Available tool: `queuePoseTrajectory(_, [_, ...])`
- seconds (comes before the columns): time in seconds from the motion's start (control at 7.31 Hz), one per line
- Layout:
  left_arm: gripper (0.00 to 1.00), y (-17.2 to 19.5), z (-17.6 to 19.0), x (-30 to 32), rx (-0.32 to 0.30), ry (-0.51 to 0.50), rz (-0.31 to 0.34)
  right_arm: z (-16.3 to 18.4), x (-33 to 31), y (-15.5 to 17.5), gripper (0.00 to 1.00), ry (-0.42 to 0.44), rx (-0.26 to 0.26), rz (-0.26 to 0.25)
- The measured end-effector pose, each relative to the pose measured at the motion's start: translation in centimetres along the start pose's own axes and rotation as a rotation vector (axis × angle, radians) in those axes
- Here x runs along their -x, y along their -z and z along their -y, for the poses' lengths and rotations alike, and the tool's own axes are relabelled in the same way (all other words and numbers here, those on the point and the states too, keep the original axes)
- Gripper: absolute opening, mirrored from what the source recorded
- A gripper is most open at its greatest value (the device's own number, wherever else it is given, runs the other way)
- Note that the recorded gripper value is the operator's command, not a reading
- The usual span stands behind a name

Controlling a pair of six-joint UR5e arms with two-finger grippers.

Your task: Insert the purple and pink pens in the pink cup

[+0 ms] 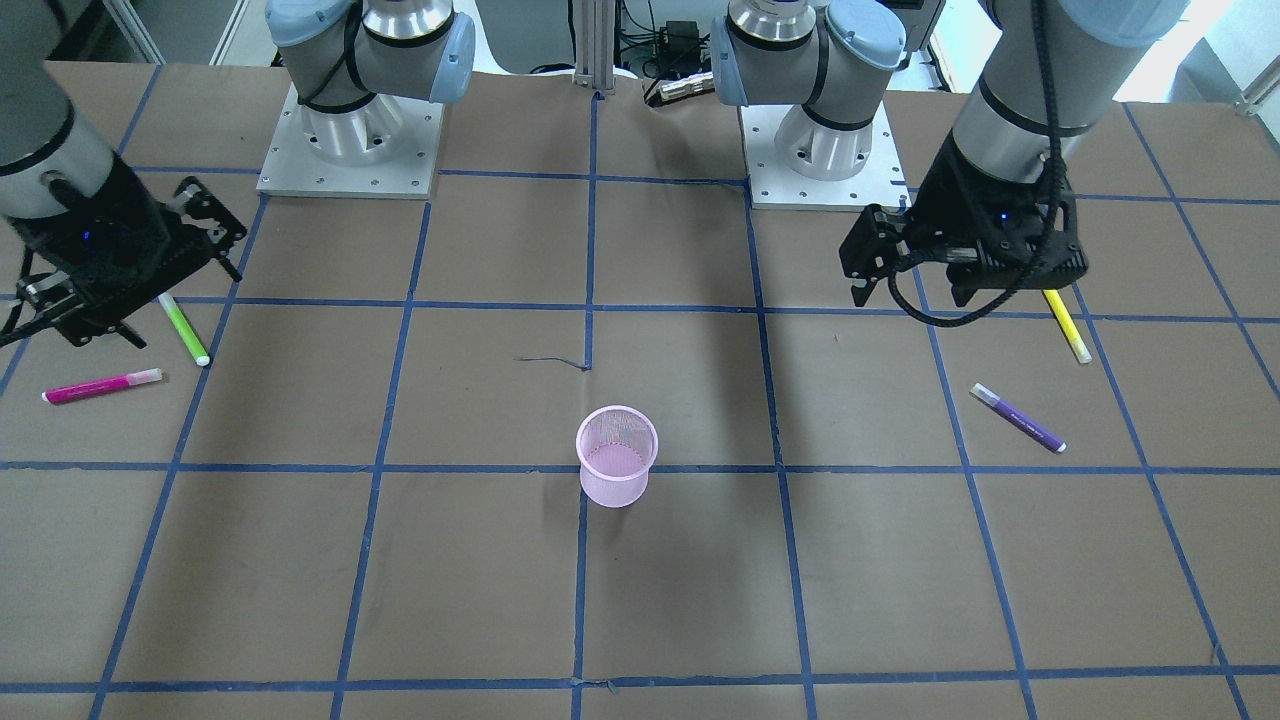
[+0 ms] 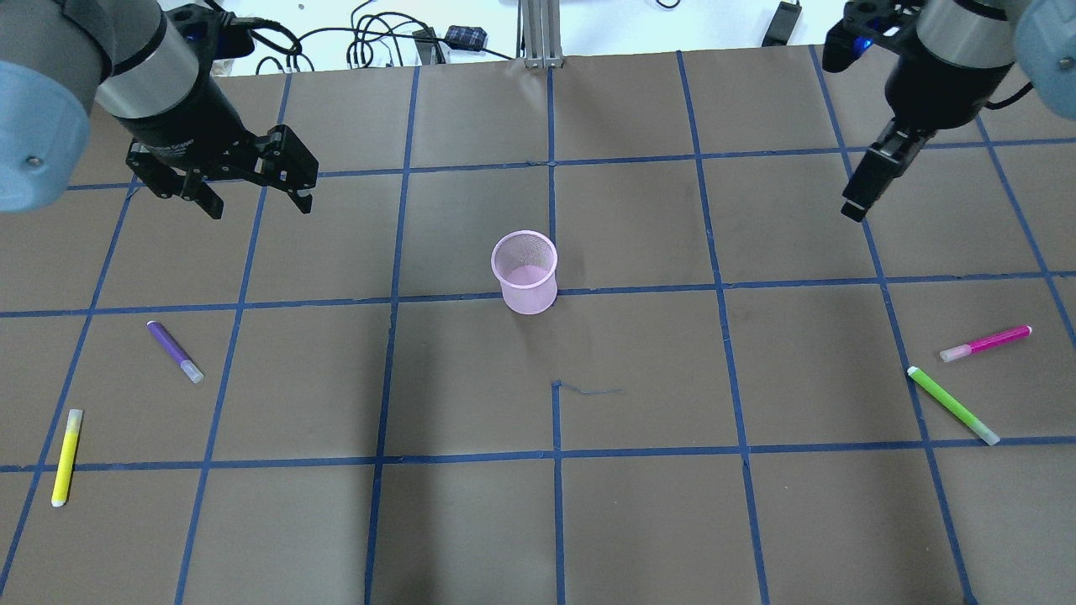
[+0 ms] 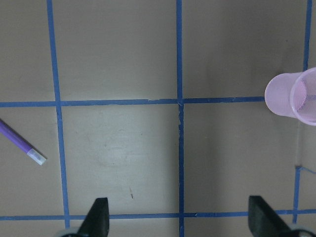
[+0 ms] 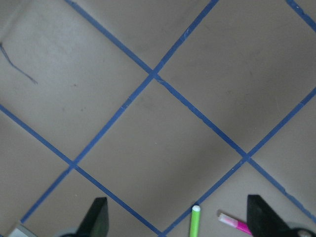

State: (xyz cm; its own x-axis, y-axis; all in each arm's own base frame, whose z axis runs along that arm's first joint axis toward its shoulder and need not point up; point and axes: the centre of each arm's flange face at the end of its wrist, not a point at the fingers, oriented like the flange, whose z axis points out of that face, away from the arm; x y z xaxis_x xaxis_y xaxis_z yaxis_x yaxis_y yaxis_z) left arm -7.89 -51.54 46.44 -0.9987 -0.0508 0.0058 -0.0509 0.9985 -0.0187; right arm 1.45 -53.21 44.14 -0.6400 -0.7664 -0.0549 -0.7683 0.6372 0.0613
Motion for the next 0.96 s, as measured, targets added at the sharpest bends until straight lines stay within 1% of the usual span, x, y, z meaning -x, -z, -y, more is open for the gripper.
queuePoseTrajectory(0.14, [1.00,-0.8,1.0,3.0,0.008,0.074,0.001,-3.3,-3.1,-1.6,1.00,0.143,-0.012,0.003])
queuePoseTrajectory(0.27, [1.00,-1.6,1.8,6.3,0.022,0.147,-0.001,-6.3,-6.1,-3.5,1.00,0.256,-0.025,-0.012])
queuePoseTrajectory(0.41, [1.00,-2.6,2.4,9.6,0.032,0.212,-0.002,-9.0,-8.5,-5.5,1.00,0.354,-0.047,-0.025])
queuePoseTrajectory(0.55, [1.00,-4.0,2.8,12.7,0.038,0.268,-0.003,-11.5,-10.2,-6.7,1.00,0.440,-0.087,-0.033])
queuePoseTrajectory(0.68, [1.00,-6.3,2.9,15.6,0.045,0.318,-0.005,-14.3,-11.6,-7.6,1.00,0.538,-0.120,-0.040])
queuePoseTrajectory(0.82, [1.00,-9.3,2.8,18.6,0.047,0.359,-0.006,-16.8,-13.0,-9.1,1.00,0.651,-0.137,-0.031])
queuePoseTrajectory(0.96, [1.00,-12.0,2.6,21.1,0.049,0.393,-0.005,-19.0,-14.2,-11.5,1.00,0.754,-0.155,-0.003])
